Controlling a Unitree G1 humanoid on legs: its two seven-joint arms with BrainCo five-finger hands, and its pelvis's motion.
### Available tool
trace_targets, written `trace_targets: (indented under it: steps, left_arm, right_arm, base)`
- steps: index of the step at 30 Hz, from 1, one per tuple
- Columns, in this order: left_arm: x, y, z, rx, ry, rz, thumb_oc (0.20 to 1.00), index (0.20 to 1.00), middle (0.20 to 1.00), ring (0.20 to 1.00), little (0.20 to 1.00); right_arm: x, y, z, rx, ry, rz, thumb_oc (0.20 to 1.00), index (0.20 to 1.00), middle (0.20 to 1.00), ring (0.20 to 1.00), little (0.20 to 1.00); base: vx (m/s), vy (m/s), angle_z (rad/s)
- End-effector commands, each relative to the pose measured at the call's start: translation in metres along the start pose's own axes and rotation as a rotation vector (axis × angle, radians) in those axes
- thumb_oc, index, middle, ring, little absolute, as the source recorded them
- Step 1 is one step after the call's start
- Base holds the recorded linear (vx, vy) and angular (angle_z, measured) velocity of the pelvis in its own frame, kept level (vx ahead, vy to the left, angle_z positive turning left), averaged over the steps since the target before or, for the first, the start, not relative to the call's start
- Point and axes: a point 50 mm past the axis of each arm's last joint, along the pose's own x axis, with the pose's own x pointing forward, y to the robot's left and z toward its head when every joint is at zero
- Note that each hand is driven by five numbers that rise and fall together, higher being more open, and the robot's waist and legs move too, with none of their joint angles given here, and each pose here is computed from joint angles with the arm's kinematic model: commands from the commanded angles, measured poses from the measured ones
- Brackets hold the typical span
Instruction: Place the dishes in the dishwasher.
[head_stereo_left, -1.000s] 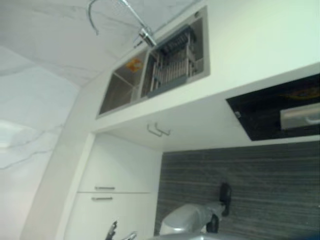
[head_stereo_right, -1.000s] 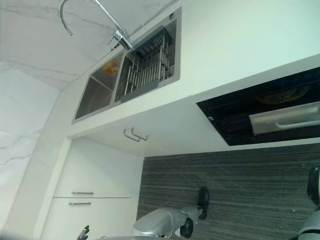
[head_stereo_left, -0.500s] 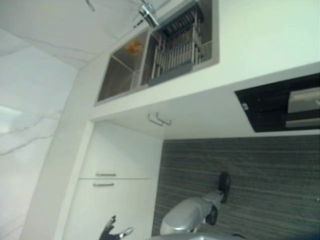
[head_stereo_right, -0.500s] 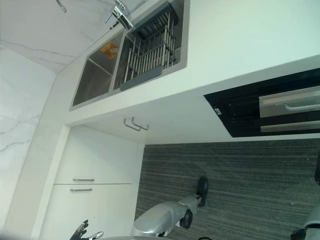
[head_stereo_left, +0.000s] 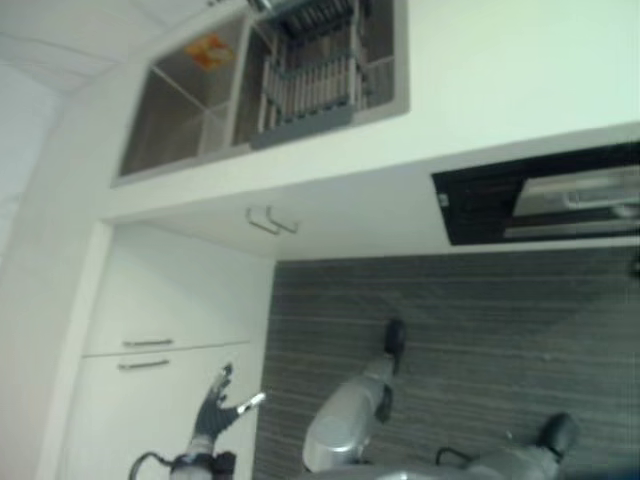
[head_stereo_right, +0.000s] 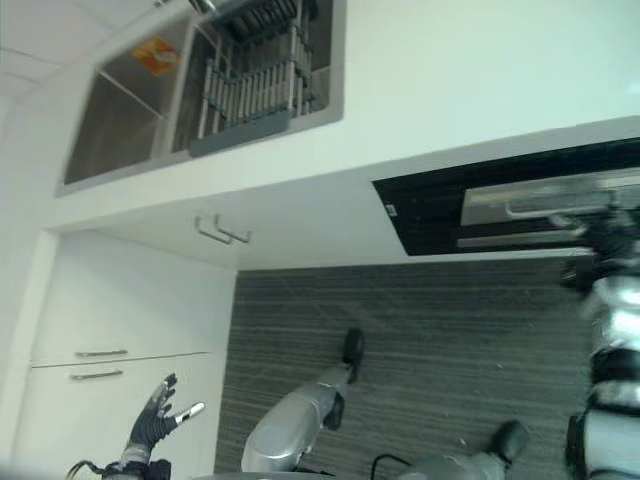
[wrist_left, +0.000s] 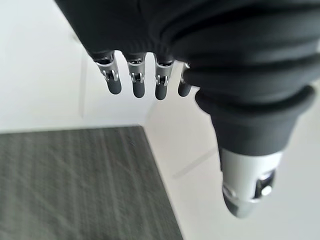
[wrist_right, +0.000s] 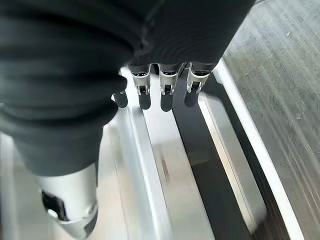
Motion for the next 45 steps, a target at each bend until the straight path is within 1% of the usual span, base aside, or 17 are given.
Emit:
trace_targets:
  steps: [1,6,8,11,12,14,16,19,21,22,25,26,31,32,36,42,45]
  left_arm:
    - [0.007,0.039,0.008,-0.032,-0.033,0.162,1.0,1.0,1.0,1.0,1.0]
    - [0.025,0.05,0.036,-0.068,-0.139,0.209,1.0,1.0,1.0,1.0,1.0]
    - [0.028,0.05,0.045,-0.058,-0.19,0.197,1.0,1.0,1.0,1.0,1.0]
    - [0.032,0.044,0.049,-0.056,-0.201,0.154,1.0,1.0,1.0,1.0,1.0]
    - [0.035,0.039,0.047,-0.095,-0.168,0.09,1.0,1.0,1.0,1.0,1.0]
    - [0.036,0.037,0.043,-0.094,-0.145,0.062,1.0,1.0,1.0,1.0,1.0]
    - [0.039,0.027,0.032,-0.1,-0.058,-0.036,1.0,1.0,1.0,1.0,1.0]
    - [0.041,0.016,0.016,-0.115,0.056,-0.146,1.0,1.0,1.0,1.0,1.0]
    - [0.045,0.012,0.012,-0.046,0.086,-0.158,1.0,1.0,1.0,1.0,1.0]
    - [0.05,0.008,0.012,-0.032,0.107,-0.197,1.0,1.0,1.0,1.0,1.0]
    - [0.056,0.002,0.007,-0.103,0.16,-0.219,1.0,1.0,1.0,1.0,1.0]
    - [0.052,-0.004,-0.003,-0.1,0.206,-0.239,1.0,1.0,1.0,1.0,1.0]
    - [0.044,-0.019,-0.017,-0.146,0.264,-0.331,1.0,1.0,1.0,1.0,1.0]
    - [0.043,-0.022,-0.019,-0.183,0.28,-0.343,1.0,1.0,1.0,1.0,1.0]
    - [0.043,-0.036,-0.022,-0.256,0.303,-0.36,1.0,1.0,1.0,1.0,1.0]
    - [0.054,-0.038,-0.011,-0.307,0.255,-0.33,1.0,1.0,1.0,1.0,1.0]
    - [0.055,-0.036,-0.009,-0.333,0.244,-0.326,1.0,1.0,1.0,1.0,1.0]
  right_arm:
    - [0.012,0.016,0.059,-0.033,-0.241,-0.037,1.0,1.0,1.0,1.0,1.0]
    - [-0.01,0.041,0.028,-0.006,-0.255,-0.016,1.0,1.0,1.0,1.0,1.0]
    - [-0.015,0.044,0.01,-0.001,-0.216,0.0,1.0,1.0,1.0,1.0,1.0]
    - [-0.024,0.047,-0.019,-0.053,-0.126,0.042,1.0,1.0,1.0,1.0,1.0]
    - [-0.037,0.049,-0.052,-0.075,-0.013,0.107,1.0,1.0,1.0,1.0,1.0]
    - [-0.045,0.05,-0.068,-0.075,0.044,0.135,1.0,1.0,1.0,1.0,1.0]
    - [-0.063,0.05,-0.101,-0.064,0.15,0.166,1.0,1.0,1.0,1.0,1.0]
    - [-0.078,0.052,-0.128,-0.061,0.241,0.198,1.0,1.0,1.0,1.0,1.0]
    - [-0.084,0.055,-0.138,-0.062,0.287,0.218,1.0,1.0,1.0,1.0,1.0]
    - [-0.092,0.055,-0.147,-0.054,0.325,0.209,1.0,1.0,1.0,1.0,1.0]
    - [-0.105,0.051,-0.168,-0.13,0.396,0.248,1.0,1.0,1.0,1.0,1.0]
    - [-0.11,0.046,-0.18,-0.154,0.459,0.269,1.0,1.0,1.0,1.0,1.0]
    - [-0.117,0.039,-0.192,-0.225,0.548,0.286,1.0,1.0,1.0,1.0,1.0]
    - [-0.118,0.035,-0.194,-0.244,0.565,0.282,1.0,1.0,1.0,1.0,1.0]
    - [-0.125,0.029,-0.204,-0.231,0.619,0.248,1.0,1.0,1.0,1.0,1.0]
    - [-0.131,0.054,-0.209,-0.168,0.619,0.297,1.0,1.0,1.0,1.0,1.0]
    - [-0.134,0.059,-0.211,-0.151,0.626,0.295,1.0,1.0,1.0,1.0,1.0]
  base:
    - [-0.08,-0.052,-0.17]
    - [-0.07,-0.048,-0.05]
    - [-0.05,-0.03,-0.03]
    - [0.01,0.09,-0.07]
    - [0.09,0.134,-0.27]
    - [0.09,0.072,-0.25]
    - [0.1,0.051,-0.03]
    - [0.09,0.033,0.07]
    - [0.1,-0.063,0.0]
    - [0.11,-0.185,0.22]
    - [0.07,-0.277,1.11]
    - [0.06,-0.361,1.45]
    - [-0.01,-0.166,0.62]
    - [-0.1,-0.007,0.8]
    - [-0.09,0.103,0.68]
    - [0.02,0.143,0.17]
    - [0.06,0.101,0.04]
